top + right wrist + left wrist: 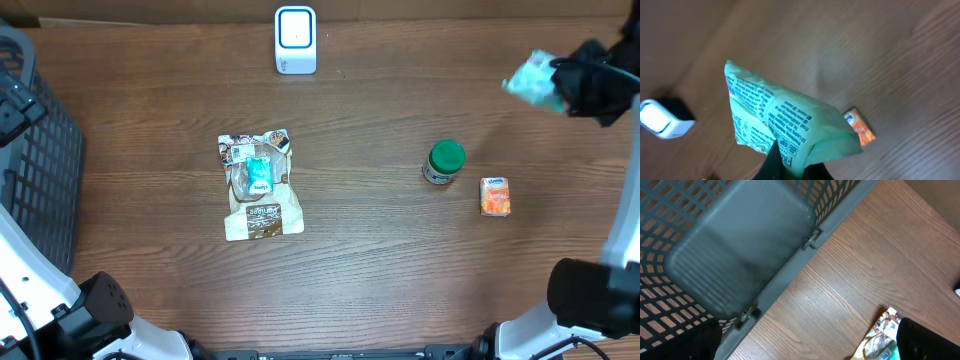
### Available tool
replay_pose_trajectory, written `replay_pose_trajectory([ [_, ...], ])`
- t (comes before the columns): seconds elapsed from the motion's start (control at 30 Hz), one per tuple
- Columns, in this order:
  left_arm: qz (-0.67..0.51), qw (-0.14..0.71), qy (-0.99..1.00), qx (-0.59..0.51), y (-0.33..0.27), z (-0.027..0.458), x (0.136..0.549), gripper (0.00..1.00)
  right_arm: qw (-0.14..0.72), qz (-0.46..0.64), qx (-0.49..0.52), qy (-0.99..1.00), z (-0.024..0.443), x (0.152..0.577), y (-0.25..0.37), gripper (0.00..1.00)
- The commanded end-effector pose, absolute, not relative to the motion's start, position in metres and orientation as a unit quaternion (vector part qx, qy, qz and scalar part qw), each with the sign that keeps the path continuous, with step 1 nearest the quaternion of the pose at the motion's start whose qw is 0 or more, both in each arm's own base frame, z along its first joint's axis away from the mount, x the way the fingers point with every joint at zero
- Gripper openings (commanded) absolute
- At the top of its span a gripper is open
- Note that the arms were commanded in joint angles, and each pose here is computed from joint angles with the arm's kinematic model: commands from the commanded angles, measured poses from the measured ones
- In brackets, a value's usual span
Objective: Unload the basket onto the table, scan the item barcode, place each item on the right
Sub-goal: 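Carry the wipes packet right and set it beside the tissue pack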
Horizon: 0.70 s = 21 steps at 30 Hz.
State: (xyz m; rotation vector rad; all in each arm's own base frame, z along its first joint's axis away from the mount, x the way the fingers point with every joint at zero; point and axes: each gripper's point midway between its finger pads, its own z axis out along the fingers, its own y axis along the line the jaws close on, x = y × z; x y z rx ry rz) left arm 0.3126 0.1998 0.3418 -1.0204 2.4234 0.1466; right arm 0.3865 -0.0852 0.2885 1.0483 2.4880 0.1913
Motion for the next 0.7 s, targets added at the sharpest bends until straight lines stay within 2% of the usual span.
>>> replay_pose_trajectory([
  [0.0, 0.052, 0.253, 0.889, -0.378, 0.198, 0.342, 0.312, 1.0, 0.15, 0.078, 0.384, 0.908, 0.219, 0.387, -0.083, 0.04],
  [0.13, 0.052, 0.253, 0.889, -0.378, 0.198, 0.342, 0.312, 1.0, 0.13, 0.072, 0.387, 0.91, 0.164, 0.388, -0.084, 0.05],
  [0.23, 0.052, 0.253, 0.889, -0.378, 0.198, 0.342, 0.312, 1.0, 0.125, 0.065, 0.389, 0.911, 0.121, 0.386, -0.086, 0.11],
  [0.37, 0.052, 0.253, 0.889, -0.378, 0.198, 0.342, 0.312, 1.0, 0.119, 0.062, 0.389, 0.911, 0.09, 0.38, -0.085, 0.17],
  [0.4, 0.052, 0.253, 0.889, -0.378, 0.198, 0.342, 0.312, 1.0, 0.118, 0.061, 0.382, 0.915, 0.085, 0.378, -0.085, 0.21],
  [0.47, 0.052, 0.253, 0.889, -0.378, 0.198, 0.342, 0.312, 1.0, 0.114, 0.049, 0.362, 0.924, 0.076, 0.373, -0.086, 0.47],
  [0.5, 0.052, 0.253, 0.889, -0.378, 0.198, 0.342, 0.312, 1.0, 0.112, 0.043, 0.356, 0.927, 0.075, 0.371, -0.088, 0.55],
  [0.67, 0.052, 0.253, 0.889, -0.378, 0.199, 0.342, 0.312, 0.99, 0.11, 0.044, 0.343, 0.932, 0.091, 0.372, -0.087, 0.58],
])
